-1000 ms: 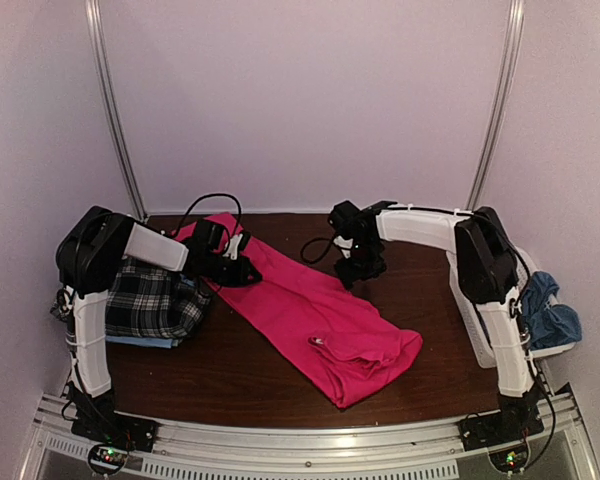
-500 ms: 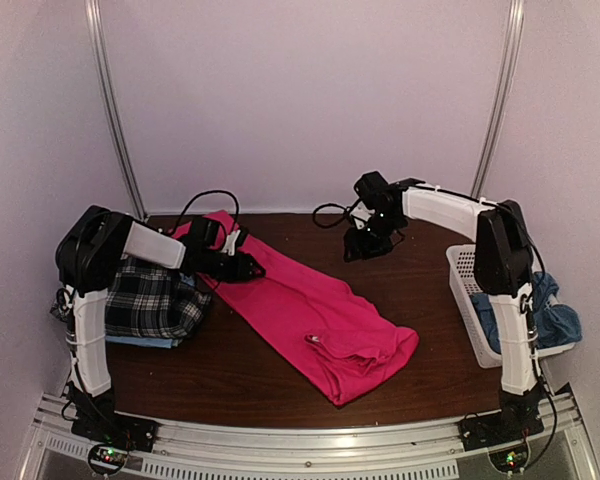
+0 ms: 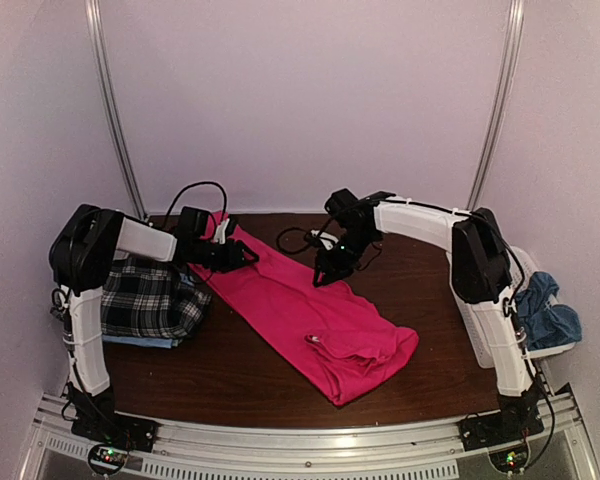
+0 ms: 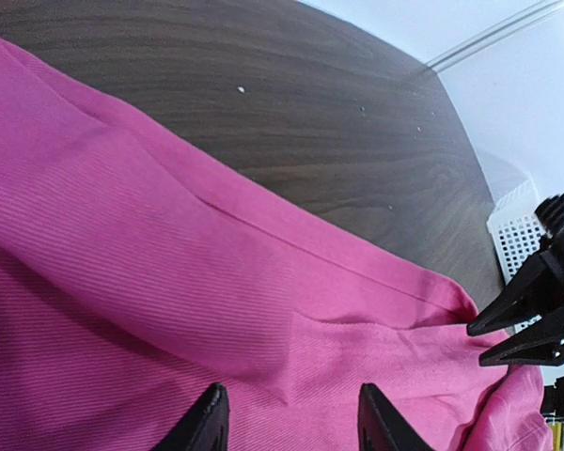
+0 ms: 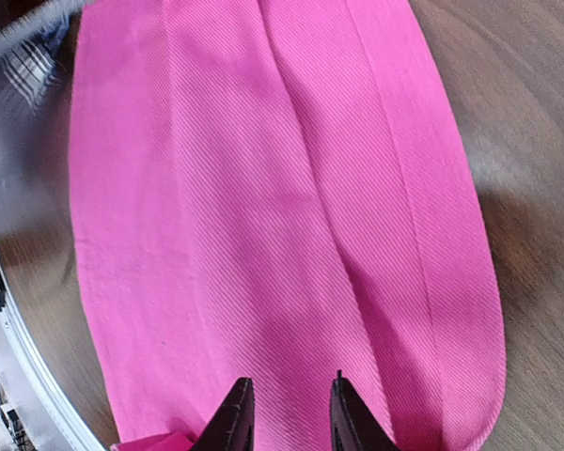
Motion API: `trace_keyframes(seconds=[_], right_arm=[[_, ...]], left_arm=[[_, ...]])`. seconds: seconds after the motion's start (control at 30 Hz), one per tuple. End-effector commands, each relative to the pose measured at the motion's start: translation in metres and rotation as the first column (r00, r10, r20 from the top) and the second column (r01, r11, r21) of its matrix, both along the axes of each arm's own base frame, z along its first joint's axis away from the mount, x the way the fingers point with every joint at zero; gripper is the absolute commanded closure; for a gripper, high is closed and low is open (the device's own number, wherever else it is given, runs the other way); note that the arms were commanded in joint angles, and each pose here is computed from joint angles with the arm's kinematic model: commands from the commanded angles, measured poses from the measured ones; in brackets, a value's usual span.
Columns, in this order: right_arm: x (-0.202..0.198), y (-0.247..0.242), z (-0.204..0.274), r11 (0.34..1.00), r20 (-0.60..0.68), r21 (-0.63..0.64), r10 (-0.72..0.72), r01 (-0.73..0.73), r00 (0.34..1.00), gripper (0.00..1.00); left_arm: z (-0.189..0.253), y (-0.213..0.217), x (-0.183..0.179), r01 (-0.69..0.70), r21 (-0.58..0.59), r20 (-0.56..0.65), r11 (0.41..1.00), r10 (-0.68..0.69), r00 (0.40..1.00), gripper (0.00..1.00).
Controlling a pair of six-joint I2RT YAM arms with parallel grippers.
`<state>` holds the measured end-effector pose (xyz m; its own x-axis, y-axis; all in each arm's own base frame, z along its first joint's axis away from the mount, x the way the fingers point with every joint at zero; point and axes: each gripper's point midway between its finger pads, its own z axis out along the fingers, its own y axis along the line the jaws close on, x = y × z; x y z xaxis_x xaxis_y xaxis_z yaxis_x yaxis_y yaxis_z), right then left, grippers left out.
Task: Fold and stack the mixed laundry pile
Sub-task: Adjust the 2/3-rectangle-folded trousers at the center of the board.
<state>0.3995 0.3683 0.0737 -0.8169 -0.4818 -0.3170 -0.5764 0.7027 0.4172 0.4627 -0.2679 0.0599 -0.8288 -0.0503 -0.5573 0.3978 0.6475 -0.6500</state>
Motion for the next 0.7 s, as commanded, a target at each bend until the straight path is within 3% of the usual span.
trace_keyframes(seconds=[0.0,0.2,0.37,0.47,0.53,0.67], right_arm=[[-0.009,-0.028,-0.02,0.992,-0.023,-0.122,0.012,-0.015,1.0,0.71],[-0.014,-0.041,-0.026,0.985,-0.02,-0.173,0.003,-0.006,1.0,0.68],[-0.017,-0.051,-0.032,0.974,-0.019,-0.225,0.001,-0.005,1.0,0.7],[-0.014,-0.059,-0.031,0.966,0.008,-0.257,-0.012,0.014,1.0,0.53],[-0.01,-0.058,-0.027,0.967,0.03,-0.254,-0.019,0.026,0.999,0.52],[-0.013,-0.057,-0.026,0.968,0.015,-0.249,-0.009,0.012,1.0,0.75]], left_arm=[[0.035,0.023,0.025,-0.086,0.002,0.084,0.996,0.086,0.993,0.53],[0.022,0.042,0.026,-0.127,0.054,0.062,0.99,0.124,0.99,0.53],[0.007,0.058,0.027,-0.177,0.099,0.026,0.979,0.175,0.984,0.53],[0.002,0.064,0.027,-0.195,0.113,0.017,0.974,0.194,0.981,0.53],[0.0,0.064,0.026,-0.189,0.117,0.015,0.975,0.188,0.982,0.53],[-0.008,0.07,0.026,-0.205,0.15,-0.006,0.967,0.208,0.978,0.53]])
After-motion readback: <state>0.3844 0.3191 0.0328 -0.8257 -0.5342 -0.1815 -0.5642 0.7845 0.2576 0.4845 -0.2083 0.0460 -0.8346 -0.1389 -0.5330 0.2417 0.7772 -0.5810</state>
